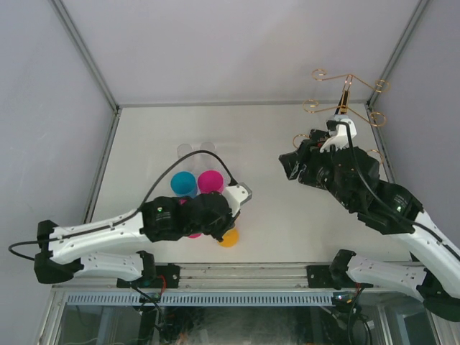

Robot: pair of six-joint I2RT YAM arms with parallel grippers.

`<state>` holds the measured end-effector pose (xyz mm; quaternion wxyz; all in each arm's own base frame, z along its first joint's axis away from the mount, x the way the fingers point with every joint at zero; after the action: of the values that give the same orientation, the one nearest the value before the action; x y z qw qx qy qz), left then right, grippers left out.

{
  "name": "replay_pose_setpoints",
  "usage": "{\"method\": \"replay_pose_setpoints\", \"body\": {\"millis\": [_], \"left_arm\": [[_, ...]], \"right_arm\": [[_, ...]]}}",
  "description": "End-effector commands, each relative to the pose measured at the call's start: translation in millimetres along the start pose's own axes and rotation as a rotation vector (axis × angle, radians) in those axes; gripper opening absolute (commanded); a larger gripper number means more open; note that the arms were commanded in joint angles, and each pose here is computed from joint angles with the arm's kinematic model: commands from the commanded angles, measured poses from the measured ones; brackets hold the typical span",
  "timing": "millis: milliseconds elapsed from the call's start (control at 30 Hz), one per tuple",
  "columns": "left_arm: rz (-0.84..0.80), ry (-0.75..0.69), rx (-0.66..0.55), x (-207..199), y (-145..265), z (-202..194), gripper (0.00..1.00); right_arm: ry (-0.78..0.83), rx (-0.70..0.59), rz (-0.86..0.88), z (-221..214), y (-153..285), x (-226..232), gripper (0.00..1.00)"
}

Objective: Take the wine glass off the wine glass rack
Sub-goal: Place the wine glass at the center of the board.

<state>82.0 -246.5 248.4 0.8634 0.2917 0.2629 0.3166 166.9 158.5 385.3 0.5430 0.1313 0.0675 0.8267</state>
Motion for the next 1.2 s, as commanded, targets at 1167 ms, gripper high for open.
{"method": "replay_pose_setpoints", "body": {"millis": [1167], "left_arm": [[0.222, -0.061, -0.028, 22.7, -48.0, -11.0, 0.00]], "right_arm": [[-0.040, 0.070, -0.007, -24.8, 7.0, -22.6, 0.59]]}}
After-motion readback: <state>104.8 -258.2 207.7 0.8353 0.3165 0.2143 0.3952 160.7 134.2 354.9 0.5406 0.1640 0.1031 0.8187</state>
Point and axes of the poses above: each gripper's point midway between its finger pads, its own y axis back along the fingers, its own x axis along the line the jaws close on, z = x × y, the point moved 5 cm from there along y, back along the fingers, and after that the axes turned 12 degrees about y, right-handed, at the moved point
